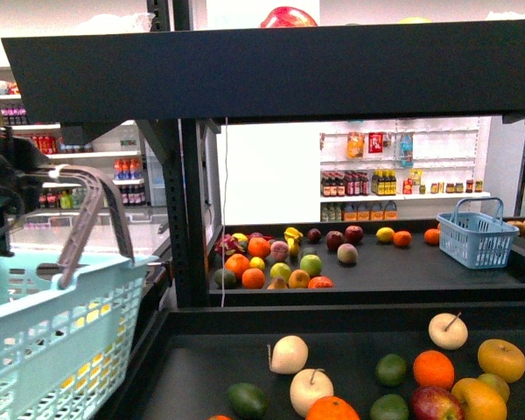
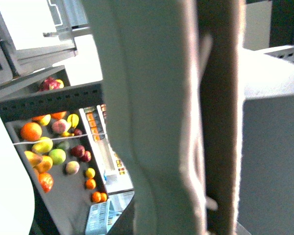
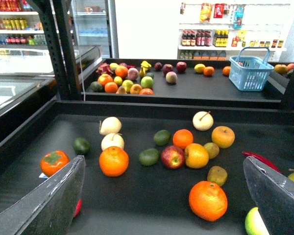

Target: Pick lemon from shelf

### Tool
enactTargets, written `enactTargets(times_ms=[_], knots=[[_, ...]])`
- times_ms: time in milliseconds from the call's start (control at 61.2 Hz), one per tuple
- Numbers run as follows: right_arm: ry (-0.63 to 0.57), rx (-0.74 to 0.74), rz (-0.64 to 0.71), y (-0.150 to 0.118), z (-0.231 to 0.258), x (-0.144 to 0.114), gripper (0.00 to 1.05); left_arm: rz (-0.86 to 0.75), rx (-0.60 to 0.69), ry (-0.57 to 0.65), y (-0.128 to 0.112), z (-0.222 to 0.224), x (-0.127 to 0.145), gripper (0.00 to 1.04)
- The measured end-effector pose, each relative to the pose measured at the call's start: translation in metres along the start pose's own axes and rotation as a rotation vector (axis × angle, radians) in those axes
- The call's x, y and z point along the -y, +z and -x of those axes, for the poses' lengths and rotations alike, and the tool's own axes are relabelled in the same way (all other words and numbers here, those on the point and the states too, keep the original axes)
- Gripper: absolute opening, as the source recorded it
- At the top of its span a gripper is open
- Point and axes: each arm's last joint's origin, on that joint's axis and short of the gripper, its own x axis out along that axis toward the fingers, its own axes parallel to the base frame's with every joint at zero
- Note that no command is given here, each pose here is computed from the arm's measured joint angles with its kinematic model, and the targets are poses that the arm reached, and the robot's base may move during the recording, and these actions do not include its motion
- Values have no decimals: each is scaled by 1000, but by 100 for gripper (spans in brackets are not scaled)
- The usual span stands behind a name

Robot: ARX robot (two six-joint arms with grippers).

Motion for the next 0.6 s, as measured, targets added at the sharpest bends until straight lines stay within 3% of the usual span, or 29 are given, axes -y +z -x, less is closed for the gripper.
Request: enactTargets(times_ms=[196,604], knots=[[0,0,0,0,0,0,97,21,38,-50,35,10,-7,6],[0,0,0,0,0,0,97,8,39,-118,72,24,-17,6]])
